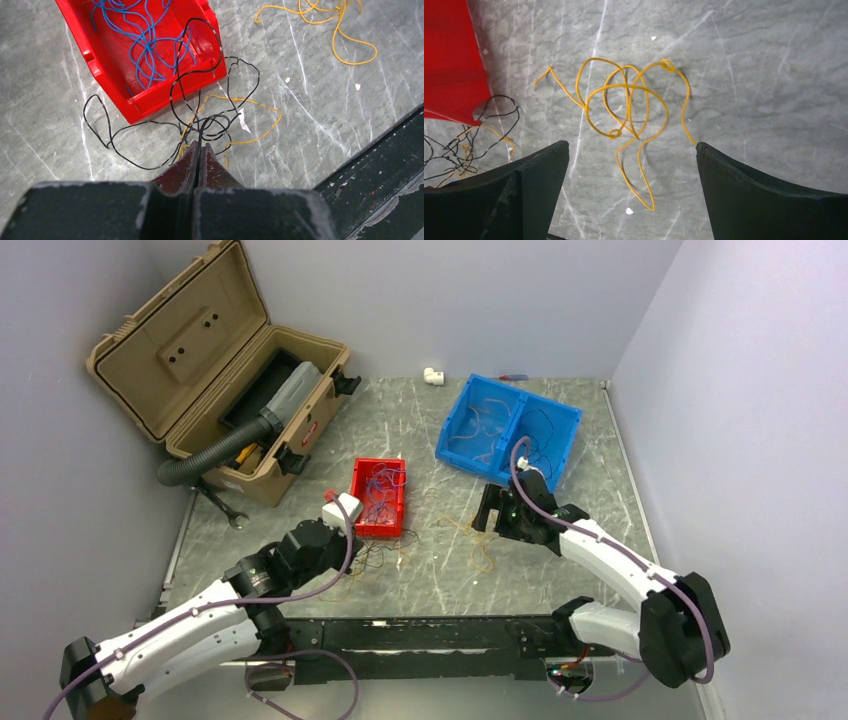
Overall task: Untangle the cables
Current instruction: Pick up the cable at the center of the board.
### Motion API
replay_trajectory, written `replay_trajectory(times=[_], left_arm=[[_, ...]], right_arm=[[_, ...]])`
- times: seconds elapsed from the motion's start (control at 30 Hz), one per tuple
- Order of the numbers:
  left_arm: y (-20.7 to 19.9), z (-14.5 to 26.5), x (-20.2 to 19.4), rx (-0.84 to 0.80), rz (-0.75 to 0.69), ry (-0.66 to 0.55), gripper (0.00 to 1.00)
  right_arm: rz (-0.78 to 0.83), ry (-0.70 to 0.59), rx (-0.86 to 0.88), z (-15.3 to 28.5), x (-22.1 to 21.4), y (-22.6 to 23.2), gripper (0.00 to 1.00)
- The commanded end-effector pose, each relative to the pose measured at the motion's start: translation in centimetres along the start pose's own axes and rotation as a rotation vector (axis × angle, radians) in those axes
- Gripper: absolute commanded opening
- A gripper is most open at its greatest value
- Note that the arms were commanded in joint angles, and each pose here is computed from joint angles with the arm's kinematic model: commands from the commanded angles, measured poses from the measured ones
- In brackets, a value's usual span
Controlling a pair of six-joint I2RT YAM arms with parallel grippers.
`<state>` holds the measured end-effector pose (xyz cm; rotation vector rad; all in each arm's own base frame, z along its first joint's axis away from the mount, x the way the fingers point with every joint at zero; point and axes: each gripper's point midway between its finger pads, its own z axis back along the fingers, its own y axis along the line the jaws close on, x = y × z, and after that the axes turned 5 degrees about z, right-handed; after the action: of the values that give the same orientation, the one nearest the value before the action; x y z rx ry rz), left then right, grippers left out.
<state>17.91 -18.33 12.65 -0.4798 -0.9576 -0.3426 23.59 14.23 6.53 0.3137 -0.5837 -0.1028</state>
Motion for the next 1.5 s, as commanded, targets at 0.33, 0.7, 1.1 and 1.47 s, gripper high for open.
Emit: replay_trajectory(times=[0.33, 0.7, 1.1, 1.47], left_arm=[[-0.8, 0.4, 1.4, -0.043, -0.006, -0.046, 0.00], [-1.0, 0.2, 1.4, -0.047, -0.004, -0.047, 0.00], [-0.7, 0.1, 1.4, -0.036, -0.017, -0.052, 0.00], [-0.1, 0.5, 1.4, -0.016, -0.022, -0.062, 0.00]], right_arm=[[0.016, -0.089, 0.060, -2.8, 3.1, 2.0, 1.00], [0.043, -0.032, -0.118, -5.0, 2.5, 0.5, 1.00], [0.193, 0.078, -0.368, -6.3, -0.8, -1.1, 0.85], [0.211, 0.012, -0.241, -4.7, 2.6, 2.9, 0.00]])
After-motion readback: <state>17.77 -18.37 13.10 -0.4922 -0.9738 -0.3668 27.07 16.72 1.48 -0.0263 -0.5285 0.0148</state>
